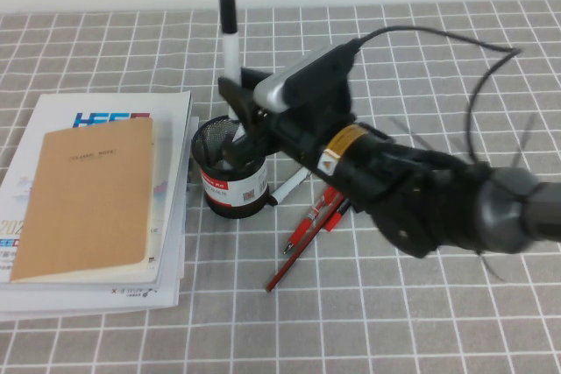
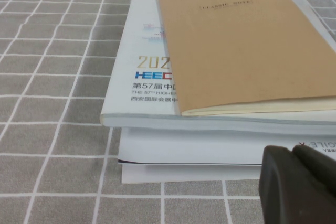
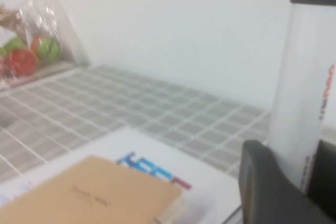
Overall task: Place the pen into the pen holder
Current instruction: Place the pen onto the pen holder
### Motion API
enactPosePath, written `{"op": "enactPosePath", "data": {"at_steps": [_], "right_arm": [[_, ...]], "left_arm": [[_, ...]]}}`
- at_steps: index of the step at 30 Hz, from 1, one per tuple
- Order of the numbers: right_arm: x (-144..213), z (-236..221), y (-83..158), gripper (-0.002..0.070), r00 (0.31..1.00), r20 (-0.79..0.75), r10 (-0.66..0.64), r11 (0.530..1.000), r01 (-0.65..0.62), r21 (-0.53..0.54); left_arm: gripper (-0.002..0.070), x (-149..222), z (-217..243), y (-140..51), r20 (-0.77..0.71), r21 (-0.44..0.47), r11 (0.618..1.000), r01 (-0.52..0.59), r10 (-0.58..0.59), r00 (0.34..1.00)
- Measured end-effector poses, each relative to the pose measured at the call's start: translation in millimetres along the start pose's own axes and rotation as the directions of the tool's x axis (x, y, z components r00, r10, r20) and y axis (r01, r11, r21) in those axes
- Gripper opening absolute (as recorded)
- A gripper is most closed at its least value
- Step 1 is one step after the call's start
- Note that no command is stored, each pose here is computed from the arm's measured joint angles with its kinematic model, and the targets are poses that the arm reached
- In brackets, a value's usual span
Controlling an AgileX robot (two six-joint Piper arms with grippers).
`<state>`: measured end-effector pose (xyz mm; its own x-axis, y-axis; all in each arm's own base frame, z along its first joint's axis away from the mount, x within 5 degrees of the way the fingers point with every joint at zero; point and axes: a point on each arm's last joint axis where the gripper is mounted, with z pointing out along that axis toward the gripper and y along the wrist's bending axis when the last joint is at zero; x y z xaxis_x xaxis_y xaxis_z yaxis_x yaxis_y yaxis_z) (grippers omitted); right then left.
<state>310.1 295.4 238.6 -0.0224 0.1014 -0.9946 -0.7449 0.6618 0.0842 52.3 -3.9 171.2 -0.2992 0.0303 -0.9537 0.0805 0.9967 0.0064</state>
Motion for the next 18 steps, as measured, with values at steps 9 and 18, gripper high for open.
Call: {"op": "enactPosePath", "data": {"at_steps": [9,18], "right_arm": [[31.0,20.3,-3.2,0.0114,0.996,-0.091,0.001,1.0,-0.001,0.009],[31.7,20.2,-4.0,0.0317,0.995,-0.098,0.033,0.999,-0.031,0.022]], "left_arm": [[-0.0005,0.0,0.0,0.0,0.0,0.0,1.0,0.0,0.0,1.0],[-0.0005,0.0,0.0,0.0,0.0,0.0,1.0,0.0,0.0,1.0]]}}
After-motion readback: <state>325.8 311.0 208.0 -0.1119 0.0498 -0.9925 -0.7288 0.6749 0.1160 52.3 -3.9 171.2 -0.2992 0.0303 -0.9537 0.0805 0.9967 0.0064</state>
